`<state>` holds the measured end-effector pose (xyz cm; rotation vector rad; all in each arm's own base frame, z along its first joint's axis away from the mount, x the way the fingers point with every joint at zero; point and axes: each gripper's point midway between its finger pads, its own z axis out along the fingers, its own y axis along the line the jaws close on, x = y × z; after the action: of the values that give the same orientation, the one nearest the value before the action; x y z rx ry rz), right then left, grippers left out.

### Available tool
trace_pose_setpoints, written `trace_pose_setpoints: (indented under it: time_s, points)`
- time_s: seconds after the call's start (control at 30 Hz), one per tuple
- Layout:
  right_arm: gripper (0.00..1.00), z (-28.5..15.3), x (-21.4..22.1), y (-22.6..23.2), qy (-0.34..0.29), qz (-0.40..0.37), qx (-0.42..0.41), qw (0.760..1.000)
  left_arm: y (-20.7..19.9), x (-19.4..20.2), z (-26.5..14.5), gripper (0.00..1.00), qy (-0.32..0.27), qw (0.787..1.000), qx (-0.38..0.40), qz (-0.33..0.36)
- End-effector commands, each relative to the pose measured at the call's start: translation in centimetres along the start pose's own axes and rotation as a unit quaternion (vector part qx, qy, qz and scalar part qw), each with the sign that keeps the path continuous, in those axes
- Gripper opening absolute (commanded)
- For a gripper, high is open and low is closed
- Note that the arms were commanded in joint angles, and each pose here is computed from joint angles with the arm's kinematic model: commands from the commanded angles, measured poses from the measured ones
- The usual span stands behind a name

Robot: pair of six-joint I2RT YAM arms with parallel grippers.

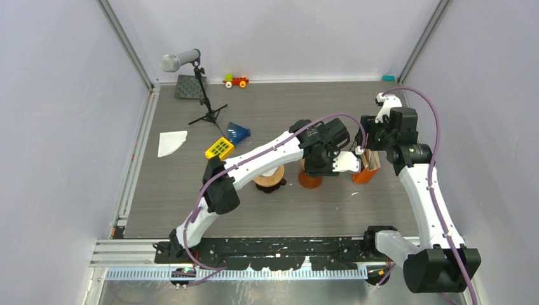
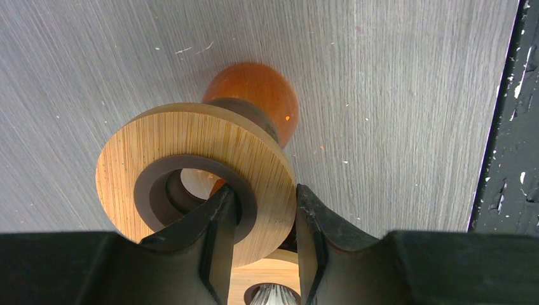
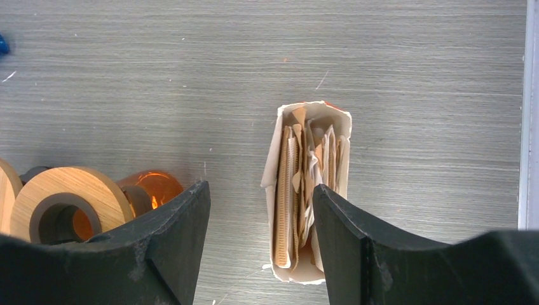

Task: Place the coffee filter in the dripper
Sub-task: Place the dripper holder onto the coffee server.

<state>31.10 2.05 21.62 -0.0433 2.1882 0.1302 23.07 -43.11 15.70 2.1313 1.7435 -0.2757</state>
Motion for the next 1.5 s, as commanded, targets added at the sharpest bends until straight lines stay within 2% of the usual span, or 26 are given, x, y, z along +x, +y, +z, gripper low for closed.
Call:
trace_pose_setpoints:
  time_s: [0.0, 0.83, 1.2, 1.3, 1.47]
  points:
    - [0.65, -0.6, -1.4, -0.3, -0.031, 0.004, 0.001, 0.999, 0.9, -0.3, -0.1, 0.31, -0.011, 1.0, -0.012, 0.005]
    - [0.65, -0.6, -1.4, -0.2, -0.03, 0.017, -0.002, 0.999, 1.4, -0.1, -0.8, 0.49, -0.017, 1.0, -0.021, -0.003]
    - [0.65, -0.5, -1.3, -0.2, -0.029, 0.017, -0.003, 0.999, 2.5, -1.7, -7.5, 0.54, -0.065, 0.994, -0.086, -0.011]
    - [0.65, -0.5, -1.3, -0.1, -0.029, 0.018, -0.007, 0.999, 2.8, -1.5, -9.7, 0.58, -0.073, 0.99, -0.115, -0.021]
    - [0.65, -0.6, -1.4, -0.1, -0.03, 0.017, -0.008, 0.999, 4.5, 0.6, -13.6, 0.7, -0.093, 0.976, -0.187, -0.068]
